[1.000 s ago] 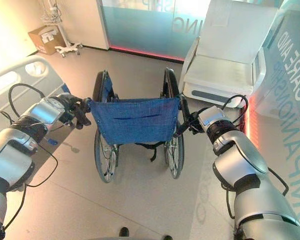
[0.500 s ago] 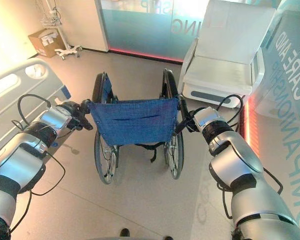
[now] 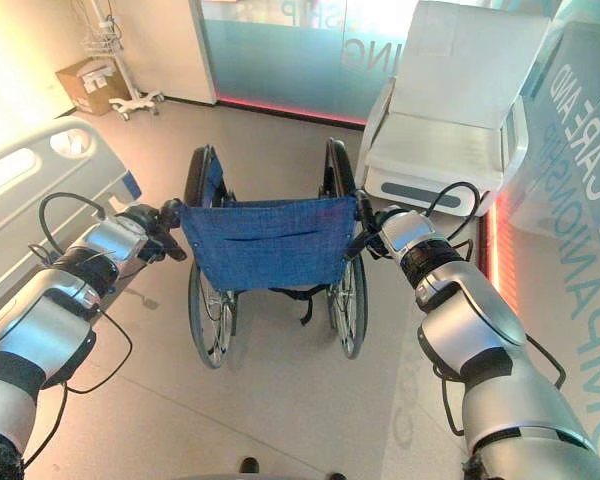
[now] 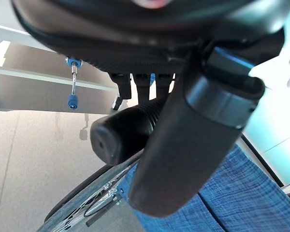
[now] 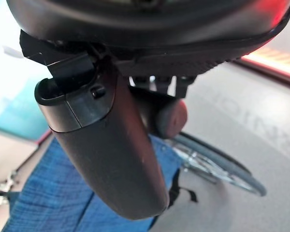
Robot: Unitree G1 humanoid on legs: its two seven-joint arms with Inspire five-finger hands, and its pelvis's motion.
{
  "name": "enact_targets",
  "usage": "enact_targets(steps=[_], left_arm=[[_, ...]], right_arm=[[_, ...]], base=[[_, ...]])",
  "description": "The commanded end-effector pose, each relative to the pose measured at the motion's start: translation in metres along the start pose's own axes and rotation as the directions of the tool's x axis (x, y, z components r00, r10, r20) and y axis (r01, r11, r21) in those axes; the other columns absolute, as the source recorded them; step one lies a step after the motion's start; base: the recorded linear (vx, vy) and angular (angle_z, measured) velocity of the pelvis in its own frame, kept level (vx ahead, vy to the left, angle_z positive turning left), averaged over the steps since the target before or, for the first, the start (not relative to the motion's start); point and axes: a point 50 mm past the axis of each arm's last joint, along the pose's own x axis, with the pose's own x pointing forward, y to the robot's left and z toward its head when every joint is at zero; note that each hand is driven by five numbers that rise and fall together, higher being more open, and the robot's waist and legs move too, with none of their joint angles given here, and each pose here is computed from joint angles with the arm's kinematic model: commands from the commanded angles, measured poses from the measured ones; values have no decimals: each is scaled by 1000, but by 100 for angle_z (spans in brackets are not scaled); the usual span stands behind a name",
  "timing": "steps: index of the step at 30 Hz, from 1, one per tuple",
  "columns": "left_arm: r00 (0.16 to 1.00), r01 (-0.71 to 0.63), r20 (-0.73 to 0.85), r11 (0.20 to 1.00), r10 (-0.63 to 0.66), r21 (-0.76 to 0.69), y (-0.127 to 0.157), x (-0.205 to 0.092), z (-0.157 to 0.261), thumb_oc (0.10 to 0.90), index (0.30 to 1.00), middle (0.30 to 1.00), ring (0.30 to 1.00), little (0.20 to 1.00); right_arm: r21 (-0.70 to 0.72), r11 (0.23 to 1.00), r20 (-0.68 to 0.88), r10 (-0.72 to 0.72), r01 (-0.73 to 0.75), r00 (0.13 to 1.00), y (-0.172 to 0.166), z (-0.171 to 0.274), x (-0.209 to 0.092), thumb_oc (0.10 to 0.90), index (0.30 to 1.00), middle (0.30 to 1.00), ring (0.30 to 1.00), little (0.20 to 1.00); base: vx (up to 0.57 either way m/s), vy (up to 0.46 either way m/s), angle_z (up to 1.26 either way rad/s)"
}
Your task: Push the wheelchair next to the bed
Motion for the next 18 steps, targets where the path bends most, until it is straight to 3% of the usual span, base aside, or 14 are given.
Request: enact_targets(steps=[1, 10, 18], left_arm=[[986, -128, -99, 989, 134, 69, 26, 8, -30, 800, 900, 900, 900, 900], [991, -128, -24, 990, 129, 57, 18, 7, -19, 800, 900, 900, 900, 900], [990, -106, 99, 993, 101, 49, 7, 0, 8, 800, 900, 900, 900, 900]], right_arm=[[28, 997, 183, -78, 74, 980, -22, 60, -26, 800, 900, 900, 900, 900], [-1, 999, 82, -51, 51, 995, -10, 45, -19, 800, 900, 900, 900, 900], [124, 991, 42, -64, 59, 997, -4, 34, -12, 800, 900, 900, 900, 900]], base=[[0, 0, 0], [4, 1, 0], [0, 0, 0]])
